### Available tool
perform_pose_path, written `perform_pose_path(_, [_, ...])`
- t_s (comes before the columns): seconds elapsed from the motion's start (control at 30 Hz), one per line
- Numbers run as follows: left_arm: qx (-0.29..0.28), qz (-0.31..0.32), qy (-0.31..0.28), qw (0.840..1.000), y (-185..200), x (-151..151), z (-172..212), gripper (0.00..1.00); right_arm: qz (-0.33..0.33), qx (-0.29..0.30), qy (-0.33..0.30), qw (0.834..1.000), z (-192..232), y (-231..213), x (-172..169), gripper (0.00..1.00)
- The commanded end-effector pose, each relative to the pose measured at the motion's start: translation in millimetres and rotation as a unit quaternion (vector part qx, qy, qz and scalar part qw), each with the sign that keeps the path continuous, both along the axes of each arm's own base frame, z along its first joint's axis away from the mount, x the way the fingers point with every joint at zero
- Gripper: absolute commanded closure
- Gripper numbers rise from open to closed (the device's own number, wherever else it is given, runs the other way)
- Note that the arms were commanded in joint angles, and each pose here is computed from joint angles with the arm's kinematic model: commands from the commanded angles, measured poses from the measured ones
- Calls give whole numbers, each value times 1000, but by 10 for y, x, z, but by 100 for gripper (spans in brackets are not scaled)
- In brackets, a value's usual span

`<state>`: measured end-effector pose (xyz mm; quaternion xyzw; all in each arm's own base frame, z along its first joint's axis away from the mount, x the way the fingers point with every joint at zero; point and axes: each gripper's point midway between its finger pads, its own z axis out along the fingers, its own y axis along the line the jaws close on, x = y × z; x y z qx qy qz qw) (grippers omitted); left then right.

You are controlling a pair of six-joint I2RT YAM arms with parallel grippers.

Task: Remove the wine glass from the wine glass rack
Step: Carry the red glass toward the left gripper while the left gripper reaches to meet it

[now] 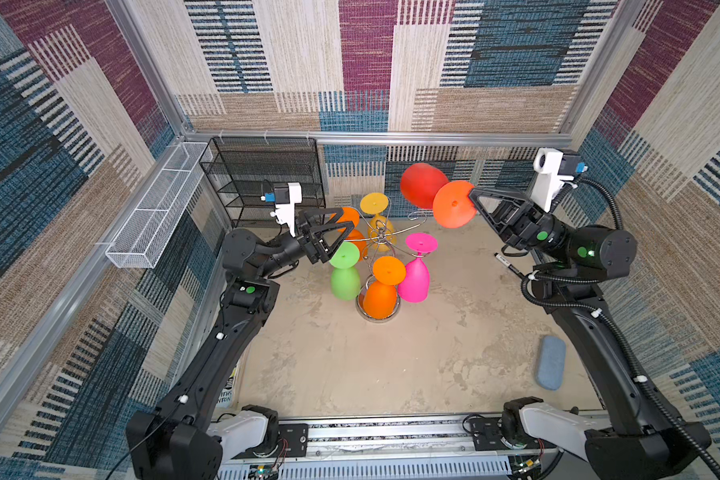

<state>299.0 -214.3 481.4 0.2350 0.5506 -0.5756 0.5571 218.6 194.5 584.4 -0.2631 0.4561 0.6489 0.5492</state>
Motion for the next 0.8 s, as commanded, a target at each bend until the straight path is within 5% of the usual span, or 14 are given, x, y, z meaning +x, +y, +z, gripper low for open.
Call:
perform_pose_path(0.0, [-19,-88,-31,995,-73,-239,258,14,46,16,-44,998,75,73,-270,100])
perform_pose_path(0.57, [-43,-153,-30,987,-180,-112,250,14,148,47,-26,988,-171,431,-327,100])
perform_pose_path(0.77, [-41,-171,-41,983,-205,-238,291,25,148,47,-20,988,-198,481,-245,100])
